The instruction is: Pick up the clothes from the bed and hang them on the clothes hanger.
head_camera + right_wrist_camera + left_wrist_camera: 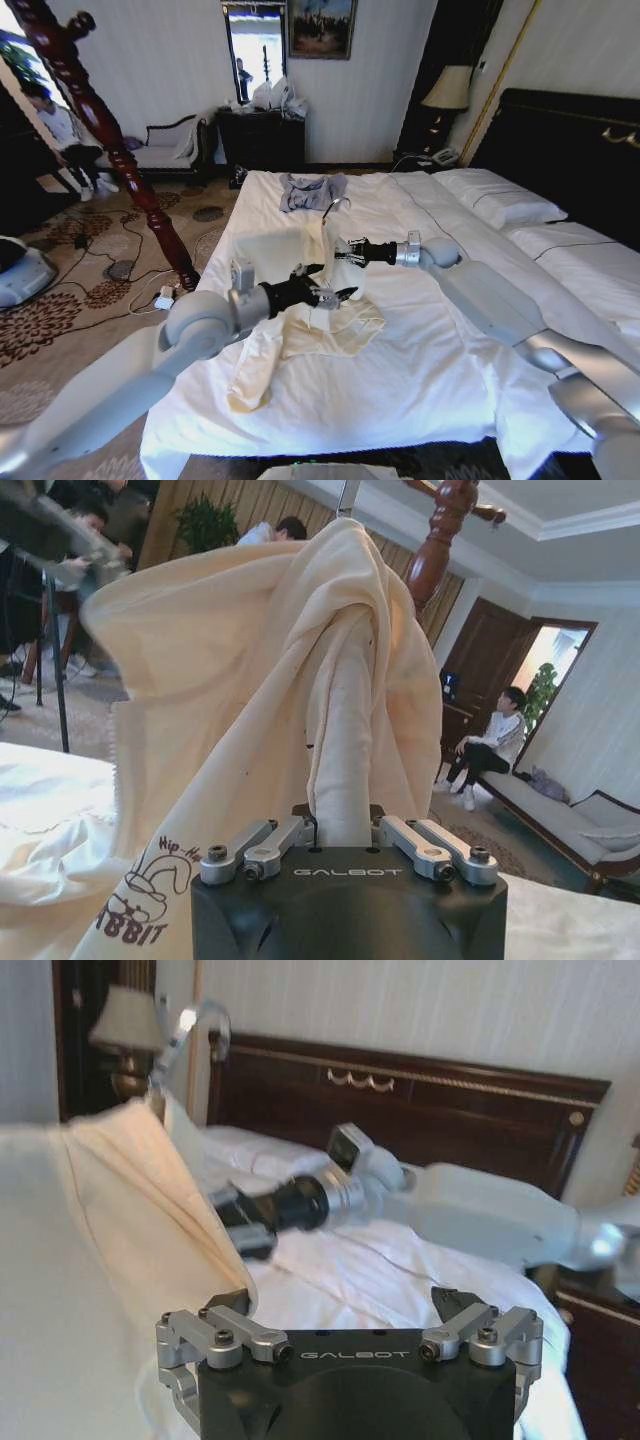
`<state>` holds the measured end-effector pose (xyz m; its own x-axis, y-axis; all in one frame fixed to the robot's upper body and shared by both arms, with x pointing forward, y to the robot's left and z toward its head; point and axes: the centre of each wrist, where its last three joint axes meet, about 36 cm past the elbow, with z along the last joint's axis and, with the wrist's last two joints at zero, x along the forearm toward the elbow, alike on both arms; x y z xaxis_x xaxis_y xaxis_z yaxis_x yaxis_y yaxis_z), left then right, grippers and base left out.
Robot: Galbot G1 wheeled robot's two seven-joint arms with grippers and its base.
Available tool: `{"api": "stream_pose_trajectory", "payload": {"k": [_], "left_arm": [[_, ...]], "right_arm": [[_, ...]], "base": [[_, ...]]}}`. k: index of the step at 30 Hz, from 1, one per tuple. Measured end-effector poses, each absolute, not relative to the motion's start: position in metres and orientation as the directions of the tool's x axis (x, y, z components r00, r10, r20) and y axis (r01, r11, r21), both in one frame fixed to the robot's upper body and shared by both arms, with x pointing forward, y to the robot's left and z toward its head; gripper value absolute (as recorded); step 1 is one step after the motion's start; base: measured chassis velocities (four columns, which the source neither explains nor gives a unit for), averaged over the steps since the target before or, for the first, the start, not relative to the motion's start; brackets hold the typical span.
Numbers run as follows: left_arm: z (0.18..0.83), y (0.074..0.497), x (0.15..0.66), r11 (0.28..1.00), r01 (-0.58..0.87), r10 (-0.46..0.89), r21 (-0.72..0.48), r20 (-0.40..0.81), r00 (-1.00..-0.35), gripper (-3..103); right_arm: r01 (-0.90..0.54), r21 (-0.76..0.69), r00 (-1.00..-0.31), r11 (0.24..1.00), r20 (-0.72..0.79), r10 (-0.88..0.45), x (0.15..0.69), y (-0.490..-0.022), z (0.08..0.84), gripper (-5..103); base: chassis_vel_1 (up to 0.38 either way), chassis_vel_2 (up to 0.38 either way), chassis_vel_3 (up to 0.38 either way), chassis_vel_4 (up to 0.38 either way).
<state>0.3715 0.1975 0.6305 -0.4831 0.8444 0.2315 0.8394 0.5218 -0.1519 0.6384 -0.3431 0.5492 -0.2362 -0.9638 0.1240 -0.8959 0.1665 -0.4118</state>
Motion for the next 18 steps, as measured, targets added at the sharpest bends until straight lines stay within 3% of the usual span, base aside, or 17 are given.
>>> {"api": "stream_pose_trajectory", "payload": {"k": [4, 8, 15, 18], "left_arm": [[0.639, 0.204, 0.348, 0.487, 0.847, 0.861, -0.212, 0.281, -0.424, 100], [0.647, 0.208, 0.337, 0.477, 0.85, 0.866, -0.224, 0.286, -0.41, 100], [0.65, 0.21, 0.336, 0.529, 0.808, 0.837, -0.259, 0.315, -0.447, 100], [0.645, 0.209, 0.348, 0.541, 0.779, 0.839, -0.316, 0.27, -0.473, 100]], "right_arm": [[-0.899, -0.401, -0.236, 0.174, 0.112, -0.965, 0.639, -0.343, 0.547, 17], [-0.899, -0.4, -0.239, 0.176, 0.112, -0.964, 0.639, -0.344, 0.546, 17], [-0.897, -0.403, -0.245, 0.181, 0.114, -0.963, 0.637, -0.348, 0.547, 17], [-0.898, -0.402, -0.239, 0.18, 0.101, -0.966, 0.633, -0.346, 0.547, 17]], "base": [[0.0, 0.0, 0.0, 0.0], [0.0, 0.0, 0.0, 0.0], [0.0, 0.0, 0.0, 0.0], [0.0, 0.0, 0.0, 0.0]]}}
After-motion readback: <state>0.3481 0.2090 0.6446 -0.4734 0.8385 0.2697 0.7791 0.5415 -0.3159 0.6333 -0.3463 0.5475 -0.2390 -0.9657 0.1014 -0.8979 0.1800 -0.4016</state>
